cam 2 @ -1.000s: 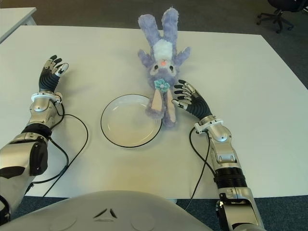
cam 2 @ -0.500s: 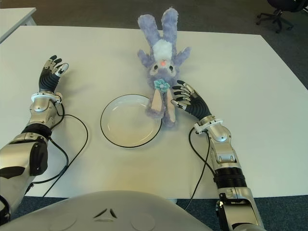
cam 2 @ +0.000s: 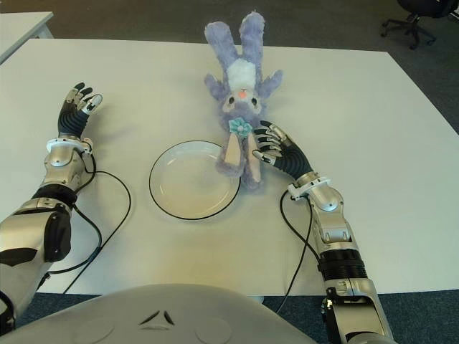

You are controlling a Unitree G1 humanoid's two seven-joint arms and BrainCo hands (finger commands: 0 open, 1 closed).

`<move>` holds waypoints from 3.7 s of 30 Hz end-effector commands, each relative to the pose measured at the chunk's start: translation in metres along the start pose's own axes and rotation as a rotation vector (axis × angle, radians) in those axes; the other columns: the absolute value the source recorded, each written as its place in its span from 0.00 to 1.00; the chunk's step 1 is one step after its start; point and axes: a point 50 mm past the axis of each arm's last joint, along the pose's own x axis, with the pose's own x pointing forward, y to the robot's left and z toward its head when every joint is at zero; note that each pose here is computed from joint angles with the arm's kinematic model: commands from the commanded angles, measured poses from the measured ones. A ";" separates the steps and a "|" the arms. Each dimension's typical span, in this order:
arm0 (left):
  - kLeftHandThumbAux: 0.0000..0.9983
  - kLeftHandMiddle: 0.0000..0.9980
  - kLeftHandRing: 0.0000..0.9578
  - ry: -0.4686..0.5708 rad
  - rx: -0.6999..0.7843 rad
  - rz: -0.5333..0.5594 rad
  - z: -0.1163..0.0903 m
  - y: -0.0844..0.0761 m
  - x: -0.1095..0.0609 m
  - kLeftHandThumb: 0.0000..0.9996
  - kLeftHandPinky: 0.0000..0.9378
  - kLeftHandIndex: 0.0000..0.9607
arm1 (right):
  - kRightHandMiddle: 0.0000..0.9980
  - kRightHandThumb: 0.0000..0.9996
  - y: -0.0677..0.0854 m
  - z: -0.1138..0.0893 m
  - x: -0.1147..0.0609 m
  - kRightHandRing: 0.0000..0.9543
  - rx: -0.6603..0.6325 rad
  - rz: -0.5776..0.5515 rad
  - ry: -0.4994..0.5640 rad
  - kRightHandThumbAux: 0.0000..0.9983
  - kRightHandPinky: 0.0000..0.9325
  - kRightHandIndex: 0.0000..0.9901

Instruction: Put the doll into the plate.

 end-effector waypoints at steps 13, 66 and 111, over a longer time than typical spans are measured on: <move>0.52 0.11 0.12 0.172 -0.025 -0.025 -0.044 -0.002 -0.029 0.00 0.10 0.00 | 0.20 0.32 0.151 -0.091 -0.077 0.25 0.438 0.262 0.436 0.62 0.29 0.05; 0.52 0.12 0.13 0.167 -0.049 -0.013 -0.044 0.002 -0.030 0.00 0.11 0.00 | 0.24 0.37 0.160 -0.079 -0.068 0.27 0.390 0.295 0.383 0.57 0.28 0.10; 0.52 0.14 0.15 0.154 -0.045 -0.006 -0.043 0.001 -0.030 0.00 0.13 0.00 | 0.39 0.72 0.155 -0.066 -0.064 0.41 0.192 0.209 0.394 0.70 0.44 0.42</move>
